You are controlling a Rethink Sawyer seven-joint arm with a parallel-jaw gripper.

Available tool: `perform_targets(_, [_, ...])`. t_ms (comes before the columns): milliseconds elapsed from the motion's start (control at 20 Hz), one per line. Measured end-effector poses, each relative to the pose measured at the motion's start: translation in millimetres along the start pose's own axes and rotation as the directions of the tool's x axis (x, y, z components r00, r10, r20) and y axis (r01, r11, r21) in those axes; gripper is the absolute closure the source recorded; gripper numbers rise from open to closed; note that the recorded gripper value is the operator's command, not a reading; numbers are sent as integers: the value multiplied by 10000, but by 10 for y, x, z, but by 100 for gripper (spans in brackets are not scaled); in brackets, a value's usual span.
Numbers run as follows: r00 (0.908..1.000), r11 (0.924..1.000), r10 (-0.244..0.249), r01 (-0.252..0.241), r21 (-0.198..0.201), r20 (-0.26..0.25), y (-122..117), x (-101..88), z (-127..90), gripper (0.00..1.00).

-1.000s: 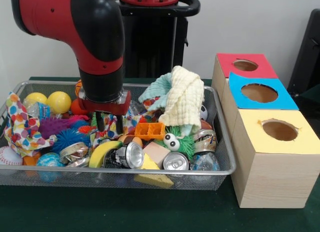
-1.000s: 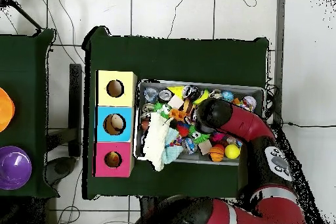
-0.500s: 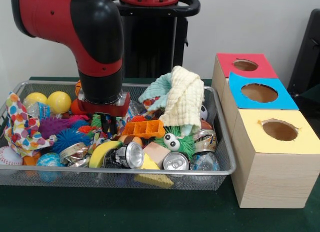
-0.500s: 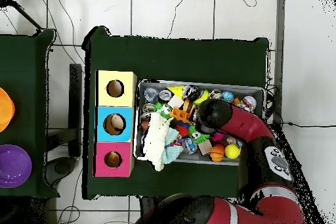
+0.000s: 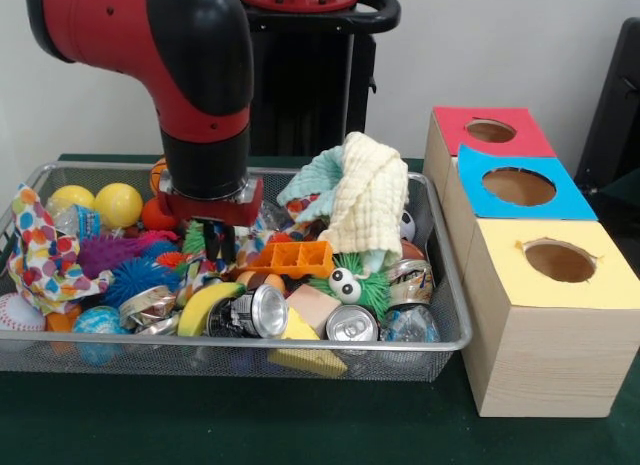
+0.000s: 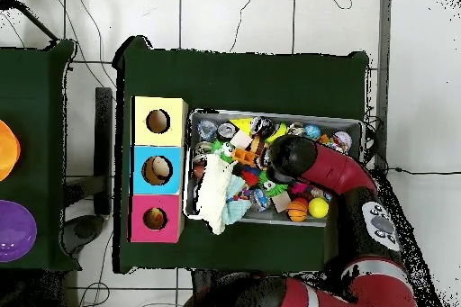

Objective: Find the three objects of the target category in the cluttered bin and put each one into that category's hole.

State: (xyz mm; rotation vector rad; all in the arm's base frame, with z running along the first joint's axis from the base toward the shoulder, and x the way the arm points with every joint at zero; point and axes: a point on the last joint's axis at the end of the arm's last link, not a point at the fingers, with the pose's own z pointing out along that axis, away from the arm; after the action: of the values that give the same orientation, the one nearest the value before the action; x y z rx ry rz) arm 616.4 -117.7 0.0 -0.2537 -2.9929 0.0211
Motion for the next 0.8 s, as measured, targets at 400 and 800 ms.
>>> perform_targets(400, [9997, 9995, -207, 204, 251, 108, 116, 37, -496, 100])
perform_targets(800, [9996, 9989, -255, 248, 400, 157, 163, 54, -927, 100])
